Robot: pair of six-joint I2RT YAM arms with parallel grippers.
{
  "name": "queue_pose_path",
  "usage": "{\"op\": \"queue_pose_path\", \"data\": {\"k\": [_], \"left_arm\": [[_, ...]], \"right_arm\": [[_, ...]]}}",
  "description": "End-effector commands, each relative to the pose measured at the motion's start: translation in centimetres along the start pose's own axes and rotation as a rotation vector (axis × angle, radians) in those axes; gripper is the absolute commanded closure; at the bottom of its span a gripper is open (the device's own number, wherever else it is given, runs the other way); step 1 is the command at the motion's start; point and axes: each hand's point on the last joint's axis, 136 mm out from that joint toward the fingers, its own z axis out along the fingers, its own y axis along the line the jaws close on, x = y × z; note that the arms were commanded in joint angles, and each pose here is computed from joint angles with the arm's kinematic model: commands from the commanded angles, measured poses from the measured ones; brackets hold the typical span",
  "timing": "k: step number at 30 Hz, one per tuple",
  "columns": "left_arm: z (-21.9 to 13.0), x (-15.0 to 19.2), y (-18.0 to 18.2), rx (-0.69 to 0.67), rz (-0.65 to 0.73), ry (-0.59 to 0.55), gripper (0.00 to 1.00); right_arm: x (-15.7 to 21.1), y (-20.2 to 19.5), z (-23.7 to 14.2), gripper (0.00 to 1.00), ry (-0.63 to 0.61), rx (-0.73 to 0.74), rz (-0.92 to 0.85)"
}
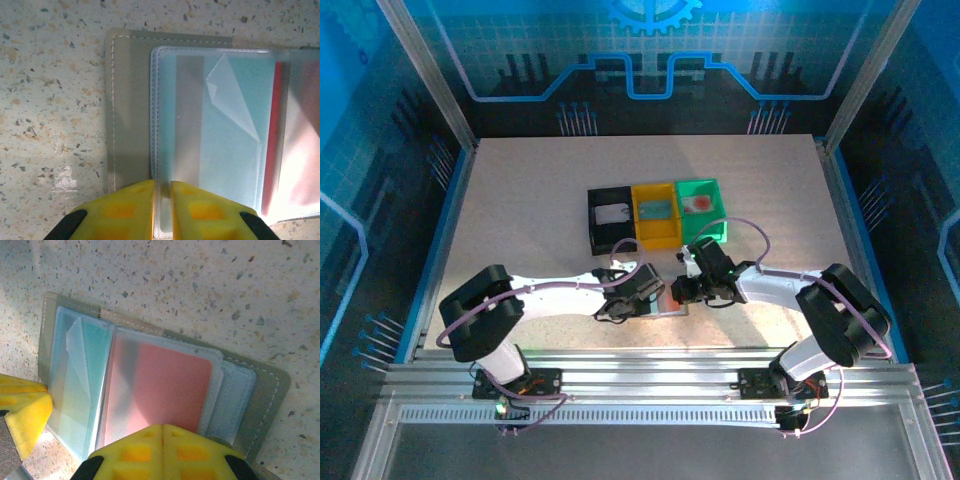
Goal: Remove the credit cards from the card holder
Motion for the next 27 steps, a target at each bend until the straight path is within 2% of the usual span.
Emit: {"op": "queue_pose_path", "data": {"k": [1,17,27], "left_arm": [[-0.5,-0.8,-1.4,0.026,0.016,-0.022,0.85],[-1.2,-1.4,-2.4,0.042,0.025,-0.031,0.92],[-1.5,-1.6,-2.8,0.050,0.028,-0.030,0.93]], "right_arm": [[1.4,-0.9,0.4,1.00,0.048,0.046,-0.002],[1.3,-0.8,0.4,1.00,0.046,0.047,-0.005],[1.3,-0.8,0.4,1.00,0.046,0.045,-0.004]]}}
